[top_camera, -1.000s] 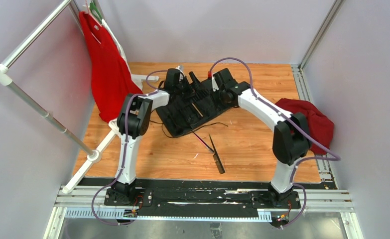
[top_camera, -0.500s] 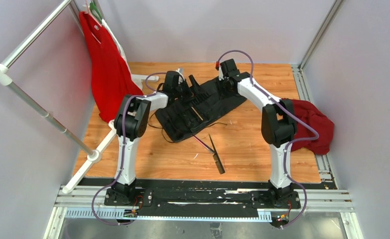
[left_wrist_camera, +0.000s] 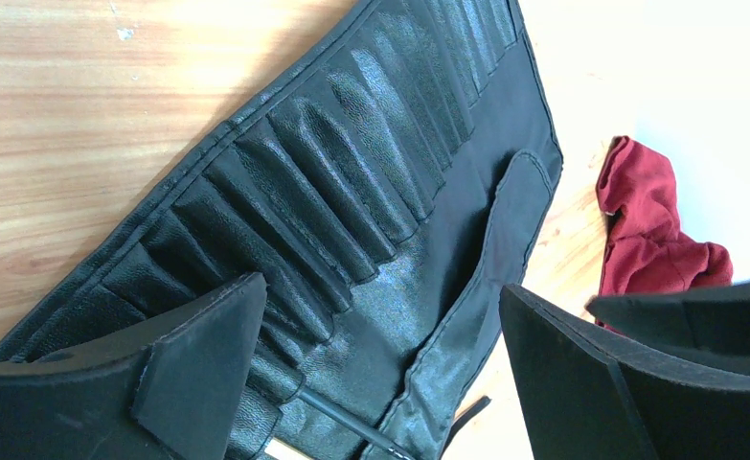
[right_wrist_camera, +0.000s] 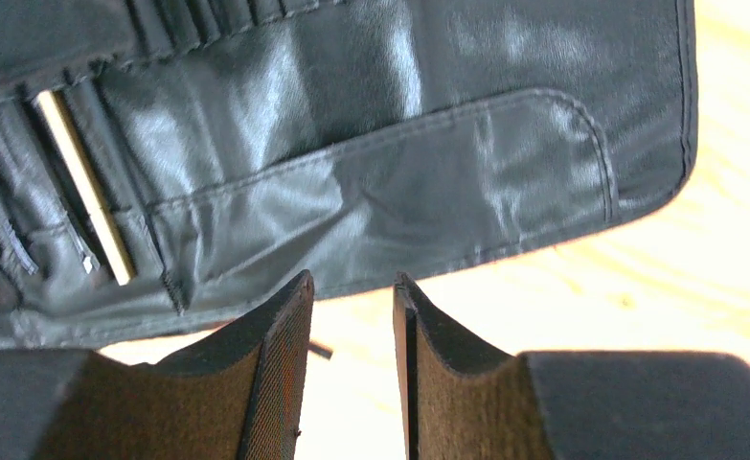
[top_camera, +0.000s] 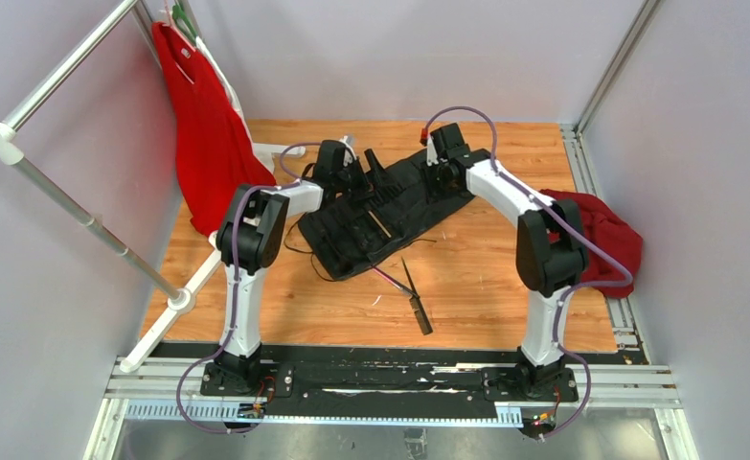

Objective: Organize the makeup
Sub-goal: Move the cosmetics bag to the center of the board, then pick up the makeup brush from the center of the board.

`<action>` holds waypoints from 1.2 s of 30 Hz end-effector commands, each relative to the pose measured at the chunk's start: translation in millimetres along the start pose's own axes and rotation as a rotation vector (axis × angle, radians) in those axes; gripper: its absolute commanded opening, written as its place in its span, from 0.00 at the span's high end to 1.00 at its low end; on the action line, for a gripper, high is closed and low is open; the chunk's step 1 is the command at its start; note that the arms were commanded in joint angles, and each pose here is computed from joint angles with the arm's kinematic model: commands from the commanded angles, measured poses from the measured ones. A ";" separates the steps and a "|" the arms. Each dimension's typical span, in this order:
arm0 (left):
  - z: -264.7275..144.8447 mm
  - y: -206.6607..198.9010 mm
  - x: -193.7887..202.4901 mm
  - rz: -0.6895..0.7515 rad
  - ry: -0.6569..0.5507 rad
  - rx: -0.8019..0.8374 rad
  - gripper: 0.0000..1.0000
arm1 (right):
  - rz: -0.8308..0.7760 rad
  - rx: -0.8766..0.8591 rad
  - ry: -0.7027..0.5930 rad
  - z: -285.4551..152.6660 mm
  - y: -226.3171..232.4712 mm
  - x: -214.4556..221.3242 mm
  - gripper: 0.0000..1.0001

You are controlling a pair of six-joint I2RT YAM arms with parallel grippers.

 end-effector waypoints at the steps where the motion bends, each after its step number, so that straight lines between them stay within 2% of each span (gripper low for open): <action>1: -4.2 -10.1 18.8 -0.002 0.079 0.005 0.02 | -0.010 -0.042 -0.068 -45.6 10.3 6.5 0.64; 10: -3.9 -13.2 21.7 -0.005 0.089 0.016 0.02 | -0.157 -0.092 -0.043 -88.0 53.9 73.9 0.64; 18: -2.9 -13.5 22.6 -0.016 0.097 0.025 0.02 | -0.262 -0.150 0.025 -95.6 81.1 127.0 0.65; 36: -1.3 -8.5 30.3 -0.026 0.118 0.015 0.02 | -0.313 -0.214 0.138 -75.8 96.5 169.9 0.69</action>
Point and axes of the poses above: each gripper's point midway between its finger pads, its own z axis out along the fingers, its own y axis along the line the jaws close on, x = y × z, the point moved 9 cm from there along -z, back along the fingers, and after that the axes turned 14 degrees about z, right-handed, at the moved point
